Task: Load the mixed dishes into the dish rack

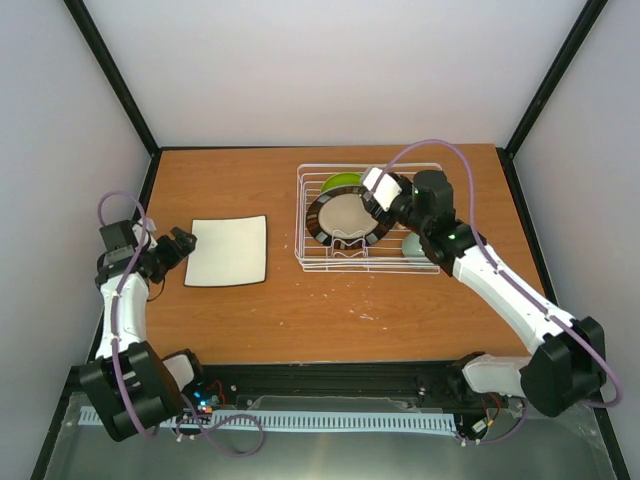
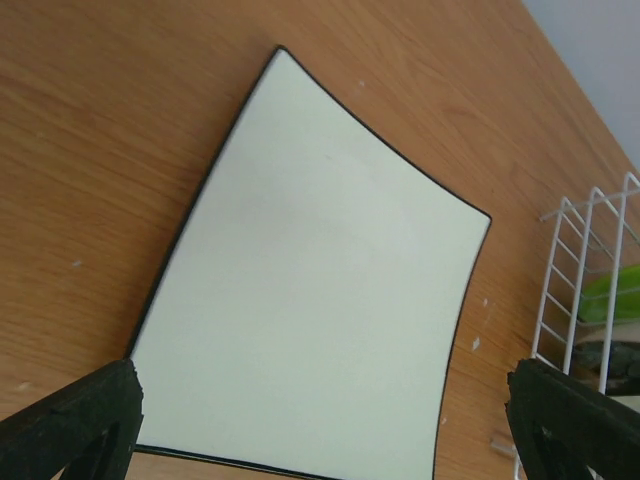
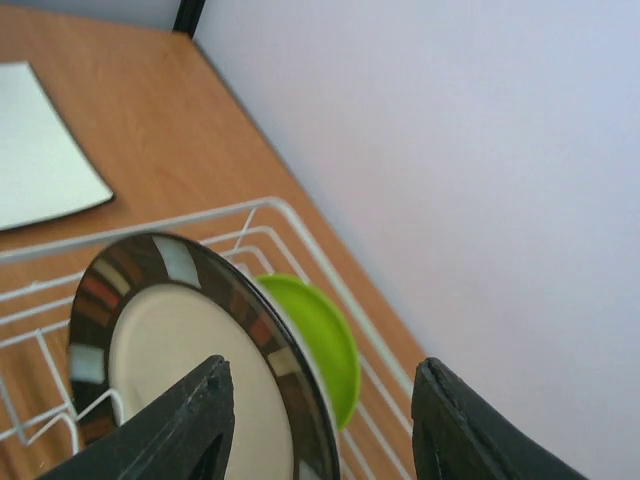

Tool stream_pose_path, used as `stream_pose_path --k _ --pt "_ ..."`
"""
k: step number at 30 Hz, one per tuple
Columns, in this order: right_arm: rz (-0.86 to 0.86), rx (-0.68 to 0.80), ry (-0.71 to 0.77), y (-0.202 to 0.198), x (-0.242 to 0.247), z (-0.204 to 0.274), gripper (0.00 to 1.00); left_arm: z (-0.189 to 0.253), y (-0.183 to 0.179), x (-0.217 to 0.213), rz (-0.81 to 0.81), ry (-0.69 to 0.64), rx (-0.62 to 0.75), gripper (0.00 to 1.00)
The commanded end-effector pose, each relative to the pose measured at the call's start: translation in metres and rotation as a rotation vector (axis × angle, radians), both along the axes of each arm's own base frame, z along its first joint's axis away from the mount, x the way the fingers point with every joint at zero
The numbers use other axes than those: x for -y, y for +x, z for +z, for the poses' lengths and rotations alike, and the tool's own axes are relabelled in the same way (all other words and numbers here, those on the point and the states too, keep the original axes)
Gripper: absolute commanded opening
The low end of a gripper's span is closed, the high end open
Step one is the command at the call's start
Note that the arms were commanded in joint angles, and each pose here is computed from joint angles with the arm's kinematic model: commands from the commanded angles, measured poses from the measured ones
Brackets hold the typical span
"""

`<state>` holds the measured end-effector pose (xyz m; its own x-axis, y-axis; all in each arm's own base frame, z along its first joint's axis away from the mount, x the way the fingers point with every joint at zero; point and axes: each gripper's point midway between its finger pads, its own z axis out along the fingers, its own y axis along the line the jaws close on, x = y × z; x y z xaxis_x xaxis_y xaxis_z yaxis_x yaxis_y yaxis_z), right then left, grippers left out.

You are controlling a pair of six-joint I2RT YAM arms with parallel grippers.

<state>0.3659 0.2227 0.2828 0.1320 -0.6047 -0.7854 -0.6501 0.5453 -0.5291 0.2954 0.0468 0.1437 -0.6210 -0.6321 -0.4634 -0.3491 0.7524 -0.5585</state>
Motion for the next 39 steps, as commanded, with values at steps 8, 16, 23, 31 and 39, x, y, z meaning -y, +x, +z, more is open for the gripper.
stream_pose_path --k 8,16,23,31,39 --pt "-0.058 0.211 0.174 -0.031 0.024 0.092 0.53 -0.034 -0.004 -0.029 0.052 -0.119 -0.107 1.00" --pt "-0.082 0.233 0.251 -0.062 0.044 0.111 0.54 -0.099 -0.002 -0.022 0.005 -0.275 -0.277 0.92" --pt "-0.107 0.247 0.238 -0.074 0.055 0.104 0.54 -0.122 -0.010 -0.023 0.028 -0.306 -0.343 0.91" --pt "-0.113 0.262 0.240 -0.076 0.058 0.108 0.54 -0.134 -0.010 -0.004 -0.031 -0.427 -0.335 0.53" --pt "-0.097 0.249 0.249 -0.075 0.054 0.107 0.54 -0.136 -0.007 0.008 -0.071 -0.508 -0.304 0.25"
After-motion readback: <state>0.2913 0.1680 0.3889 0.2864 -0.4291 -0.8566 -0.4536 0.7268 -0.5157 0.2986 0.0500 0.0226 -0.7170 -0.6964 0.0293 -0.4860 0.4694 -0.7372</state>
